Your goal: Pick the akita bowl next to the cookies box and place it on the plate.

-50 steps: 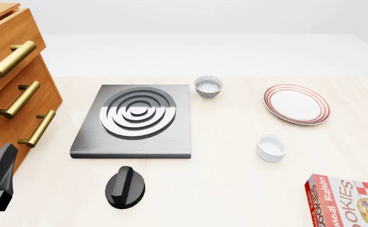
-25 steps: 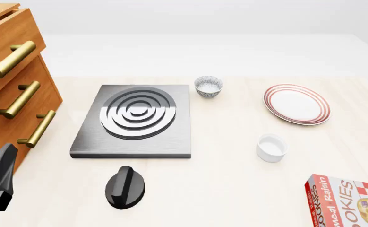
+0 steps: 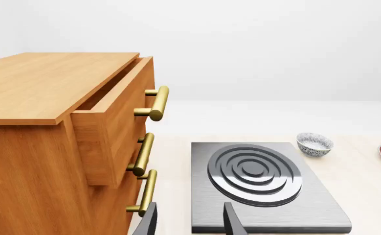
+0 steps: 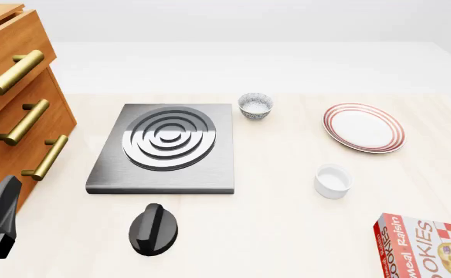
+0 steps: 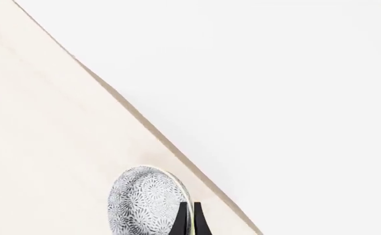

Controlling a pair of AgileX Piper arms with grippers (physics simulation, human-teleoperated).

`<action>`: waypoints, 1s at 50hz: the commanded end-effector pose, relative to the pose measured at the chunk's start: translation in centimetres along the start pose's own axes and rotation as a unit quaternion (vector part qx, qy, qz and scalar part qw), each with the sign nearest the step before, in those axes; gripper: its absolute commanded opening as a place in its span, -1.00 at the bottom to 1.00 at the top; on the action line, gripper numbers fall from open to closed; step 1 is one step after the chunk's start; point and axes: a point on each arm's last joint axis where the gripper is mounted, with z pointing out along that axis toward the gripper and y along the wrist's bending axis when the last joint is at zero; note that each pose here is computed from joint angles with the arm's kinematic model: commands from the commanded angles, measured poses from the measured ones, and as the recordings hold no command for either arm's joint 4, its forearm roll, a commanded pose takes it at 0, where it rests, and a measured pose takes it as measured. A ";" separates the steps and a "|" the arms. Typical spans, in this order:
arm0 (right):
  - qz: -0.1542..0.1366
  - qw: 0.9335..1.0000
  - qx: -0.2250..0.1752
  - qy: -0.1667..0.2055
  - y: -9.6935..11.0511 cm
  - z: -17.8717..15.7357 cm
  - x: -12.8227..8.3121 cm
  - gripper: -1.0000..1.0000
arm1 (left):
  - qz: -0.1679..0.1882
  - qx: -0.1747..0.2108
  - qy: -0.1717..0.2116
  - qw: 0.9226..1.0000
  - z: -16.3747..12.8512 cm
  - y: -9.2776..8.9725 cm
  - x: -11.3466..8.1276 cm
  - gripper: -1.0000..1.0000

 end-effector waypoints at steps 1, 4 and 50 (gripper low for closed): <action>0.011 1.000 -0.001 -0.027 0.5 -5.2 -1.3 -1.00 | 0.000 0.000 0.000 1.000 0.0 0.0 0.0 1.00; 0.012 0.999 -0.002 -0.033 0.6 -6.4 -1.6 -1.00 | 0.000 0.000 0.000 1.000 0.0 0.0 0.0 1.00; 0.010 0.995 -0.084 -0.046 10.3 -15.1 -1.4 -1.00 | 0.000 0.000 0.000 1.000 0.0 0.0 0.0 1.00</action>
